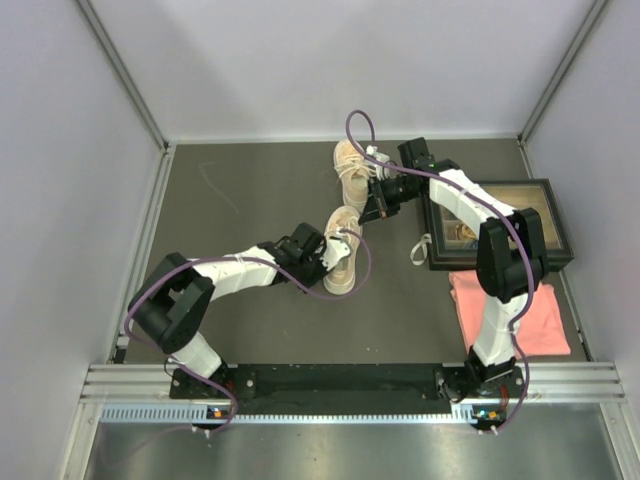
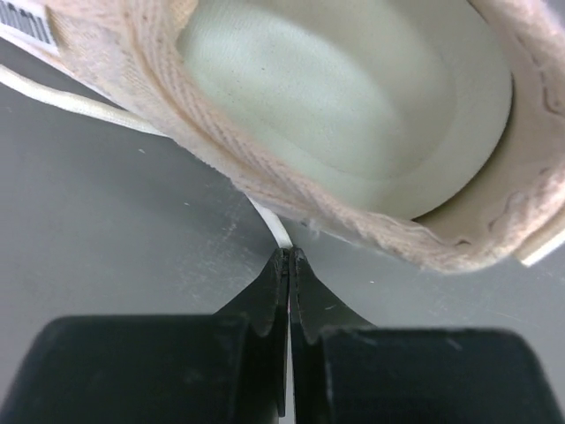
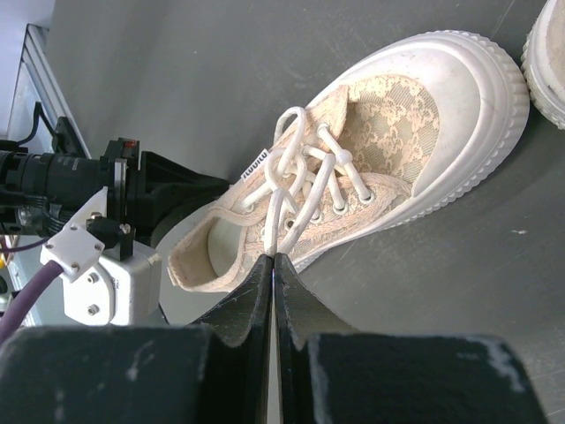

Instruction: Tie the shoes

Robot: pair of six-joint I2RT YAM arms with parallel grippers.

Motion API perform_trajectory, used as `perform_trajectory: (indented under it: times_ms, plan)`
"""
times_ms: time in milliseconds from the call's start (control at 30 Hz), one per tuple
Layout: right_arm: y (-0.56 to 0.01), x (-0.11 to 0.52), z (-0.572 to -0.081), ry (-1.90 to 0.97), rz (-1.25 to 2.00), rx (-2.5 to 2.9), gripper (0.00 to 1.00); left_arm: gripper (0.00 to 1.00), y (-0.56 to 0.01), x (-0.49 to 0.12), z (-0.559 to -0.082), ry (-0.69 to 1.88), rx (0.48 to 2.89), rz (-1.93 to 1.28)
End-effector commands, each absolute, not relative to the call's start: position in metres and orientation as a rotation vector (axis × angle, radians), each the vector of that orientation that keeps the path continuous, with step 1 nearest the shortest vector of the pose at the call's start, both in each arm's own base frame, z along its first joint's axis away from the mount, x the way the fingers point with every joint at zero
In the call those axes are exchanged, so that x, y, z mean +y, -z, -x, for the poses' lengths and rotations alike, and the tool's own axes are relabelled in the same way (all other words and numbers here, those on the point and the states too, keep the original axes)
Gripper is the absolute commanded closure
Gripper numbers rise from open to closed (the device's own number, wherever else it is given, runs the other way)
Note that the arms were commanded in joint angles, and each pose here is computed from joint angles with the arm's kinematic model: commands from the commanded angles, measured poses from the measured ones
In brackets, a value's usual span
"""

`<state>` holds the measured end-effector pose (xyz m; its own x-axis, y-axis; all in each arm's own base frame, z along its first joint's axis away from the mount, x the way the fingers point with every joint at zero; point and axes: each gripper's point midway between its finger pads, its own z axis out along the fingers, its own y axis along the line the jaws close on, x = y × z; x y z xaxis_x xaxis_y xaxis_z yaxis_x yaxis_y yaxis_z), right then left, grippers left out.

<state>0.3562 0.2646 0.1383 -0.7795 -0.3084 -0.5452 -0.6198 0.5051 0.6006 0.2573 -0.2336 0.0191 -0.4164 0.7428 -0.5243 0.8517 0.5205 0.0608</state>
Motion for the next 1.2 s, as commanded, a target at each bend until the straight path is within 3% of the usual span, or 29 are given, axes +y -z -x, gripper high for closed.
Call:
perform_trajectory:
  times_ms: [0, 333, 467, 600, 700, 867, 967, 1067, 1100, 1167]
  plan:
    - [-0.156, 0.269, -0.359, -1.169, 0.801, 2.309, 1.00, 1.00, 0.007, -0.202, -0.245, 0.147, 2.387, -1.343]
    - [-0.158, 0.269, -0.358, -1.166, 0.801, 2.307, 1.00, 1.00, -0.064, -0.210, -0.247, 0.270, 2.199, -1.271]
    - [-0.157, 0.268, -0.358, -1.170, 0.801, 2.308, 1.00, 1.00, -0.115, -0.224, -0.237, 0.435, 2.049, -1.282]
    - [-0.158, 0.269, -0.357, -1.173, 0.805, 2.303, 1.00, 1.00, -0.184, -0.271, -0.211, 0.777, 1.778, -1.359]
    - [-0.158, 0.270, -0.357, -1.179, 0.808, 2.296, 1.00, 1.00, -0.217, -0.301, -0.210, 0.861, 1.683, -1.363]
    - [-0.159, 0.271, -0.358, -1.187, 0.802, 2.289, 1.00, 1.00, -0.244, -0.353, -0.222, 0.962, 1.573, -1.376]
    - [-0.161, 0.272, -0.360, -1.186, 0.804, 2.286, 1.00, 1.00, -0.230, -0.347, -0.242, 0.859, 1.686, -1.318]
    - [-0.162, 0.271, -0.361, -1.180, 0.820, 2.283, 1.00, 0.77, -0.188, -0.297, -0.266, 0.637, 1.923, -1.119]
    - [-0.163, 0.271, -0.361, -1.177, 0.822, 2.279, 1.00, 0.64, -0.181, -0.284, -0.271, 0.620, 1.972, -1.025]
    - [-0.161, 0.272, -0.359, -1.181, 0.828, 2.281, 1.00, 0.56, -0.164, -0.249, -0.290, 0.569, 2.035, -0.864]
